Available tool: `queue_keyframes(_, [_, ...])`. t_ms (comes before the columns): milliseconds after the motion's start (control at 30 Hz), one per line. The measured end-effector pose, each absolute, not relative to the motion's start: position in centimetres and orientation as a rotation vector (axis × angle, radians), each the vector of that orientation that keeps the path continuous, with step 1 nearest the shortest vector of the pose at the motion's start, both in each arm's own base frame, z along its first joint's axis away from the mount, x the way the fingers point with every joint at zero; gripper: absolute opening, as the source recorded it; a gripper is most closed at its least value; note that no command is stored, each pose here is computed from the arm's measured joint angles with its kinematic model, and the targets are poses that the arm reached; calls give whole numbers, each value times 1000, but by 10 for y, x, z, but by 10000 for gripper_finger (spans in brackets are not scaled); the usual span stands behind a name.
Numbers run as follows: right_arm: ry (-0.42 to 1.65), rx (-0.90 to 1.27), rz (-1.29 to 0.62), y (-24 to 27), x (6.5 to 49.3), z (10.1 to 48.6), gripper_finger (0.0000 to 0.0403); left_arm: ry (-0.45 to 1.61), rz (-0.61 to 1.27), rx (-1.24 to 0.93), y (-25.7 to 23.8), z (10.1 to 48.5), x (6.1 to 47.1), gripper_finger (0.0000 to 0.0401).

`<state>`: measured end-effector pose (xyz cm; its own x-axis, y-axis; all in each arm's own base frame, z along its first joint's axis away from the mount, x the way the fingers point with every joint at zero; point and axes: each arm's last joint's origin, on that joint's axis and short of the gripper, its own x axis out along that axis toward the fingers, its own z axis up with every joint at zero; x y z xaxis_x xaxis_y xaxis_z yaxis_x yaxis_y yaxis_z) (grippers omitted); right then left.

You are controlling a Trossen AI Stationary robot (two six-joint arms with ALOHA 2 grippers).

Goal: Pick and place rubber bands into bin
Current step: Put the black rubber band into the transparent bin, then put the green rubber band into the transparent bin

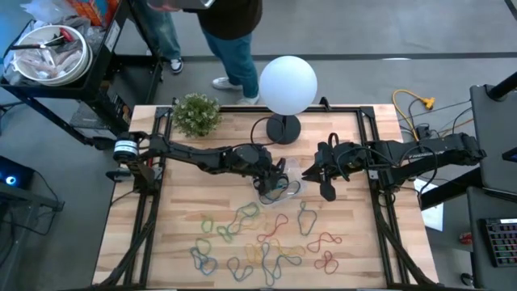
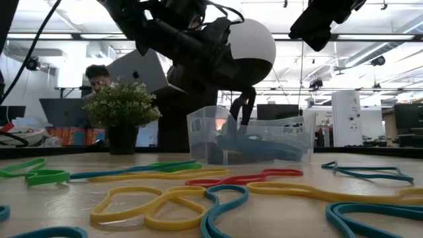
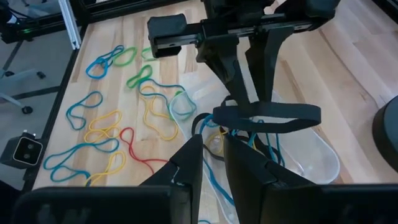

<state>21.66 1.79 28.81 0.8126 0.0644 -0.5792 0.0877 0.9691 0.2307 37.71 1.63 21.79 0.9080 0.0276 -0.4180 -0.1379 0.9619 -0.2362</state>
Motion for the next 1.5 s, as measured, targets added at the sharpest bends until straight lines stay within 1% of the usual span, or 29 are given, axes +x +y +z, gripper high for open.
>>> queue_keyframes(133, [624,257,-14,18,217,288,61,433,41,-284,15,218,377,93])
queue_keyframes(433, [624,268,-17,18,217,288,61,506,54,-366,14,213,373,94])
queue_keyframes(667, [624,265,-16,18,217,288,61,506,-6,-382,12,216,373,94])
queue_keyframes(767, [625,255,-13,18,217,288,61,482,-34,-380,11,225,371,94])
queue_keyframes(900, [625,246,-10,18,217,288,61,423,-70,-365,9,247,363,94])
queue_keyframes(1067, [628,246,-10,18,217,287,61,346,-102,-333,3,281,344,94])
queue_keyframes(1200, [631,244,-10,18,216,287,61,323,-111,-329,2,298,330,94])
queue_keyframes(1333, [634,249,-13,18,216,287,61,292,-111,-327,3,309,322,94])
queue_keyframes(1500, [639,259,11,19,216,287,61,323,-125,-367,-5,308,320,94])
